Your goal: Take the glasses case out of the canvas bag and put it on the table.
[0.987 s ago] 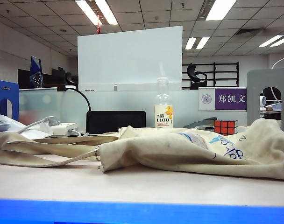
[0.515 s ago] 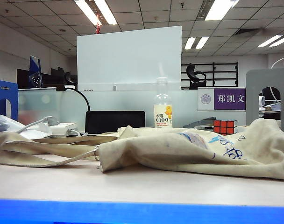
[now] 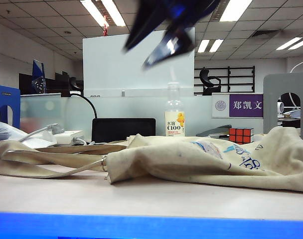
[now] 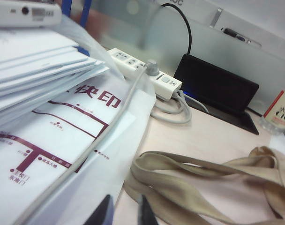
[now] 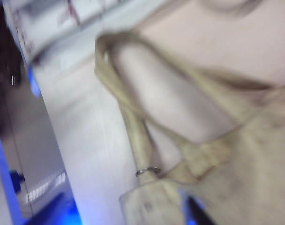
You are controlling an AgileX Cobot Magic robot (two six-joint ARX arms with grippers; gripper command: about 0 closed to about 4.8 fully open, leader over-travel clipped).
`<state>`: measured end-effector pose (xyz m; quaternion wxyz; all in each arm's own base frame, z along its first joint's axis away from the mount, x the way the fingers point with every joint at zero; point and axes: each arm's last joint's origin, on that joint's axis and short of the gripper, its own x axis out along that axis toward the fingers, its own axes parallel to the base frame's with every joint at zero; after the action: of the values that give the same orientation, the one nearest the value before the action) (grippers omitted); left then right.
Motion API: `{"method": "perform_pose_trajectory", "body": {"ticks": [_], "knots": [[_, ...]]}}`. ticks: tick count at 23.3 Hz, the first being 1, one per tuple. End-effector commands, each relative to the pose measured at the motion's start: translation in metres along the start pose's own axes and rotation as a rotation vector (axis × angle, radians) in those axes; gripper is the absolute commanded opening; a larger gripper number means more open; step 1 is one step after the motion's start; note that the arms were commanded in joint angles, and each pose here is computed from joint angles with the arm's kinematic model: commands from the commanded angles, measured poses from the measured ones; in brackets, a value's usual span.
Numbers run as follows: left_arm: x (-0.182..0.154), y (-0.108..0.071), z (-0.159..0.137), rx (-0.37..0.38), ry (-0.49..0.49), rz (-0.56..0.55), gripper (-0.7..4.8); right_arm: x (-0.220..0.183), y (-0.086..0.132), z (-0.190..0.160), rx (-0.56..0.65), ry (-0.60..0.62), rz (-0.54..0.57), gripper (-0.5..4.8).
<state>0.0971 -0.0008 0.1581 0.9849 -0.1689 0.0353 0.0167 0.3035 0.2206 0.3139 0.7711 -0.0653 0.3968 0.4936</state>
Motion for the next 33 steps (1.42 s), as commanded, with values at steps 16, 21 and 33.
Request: {"method": "perform_pose_trajectory", "body": {"ticks": [16,21,33], "knots": [[0.0,-0.002,-0.003,-0.065,0.036,-0.018,0.8,0.145,0.052,0.028,-0.258,0.119,0.095,3.48],[0.0,-0.003,-0.004,-0.113,0.047,-0.04,0.8,0.165,0.04,0.033,-0.301,0.132,-0.034,3.5],[-0.001,-0.009,-0.006,-0.112,0.075,-0.106,0.8,0.198,0.015,0.025,-0.286,0.114,0.007,3.48]]}}
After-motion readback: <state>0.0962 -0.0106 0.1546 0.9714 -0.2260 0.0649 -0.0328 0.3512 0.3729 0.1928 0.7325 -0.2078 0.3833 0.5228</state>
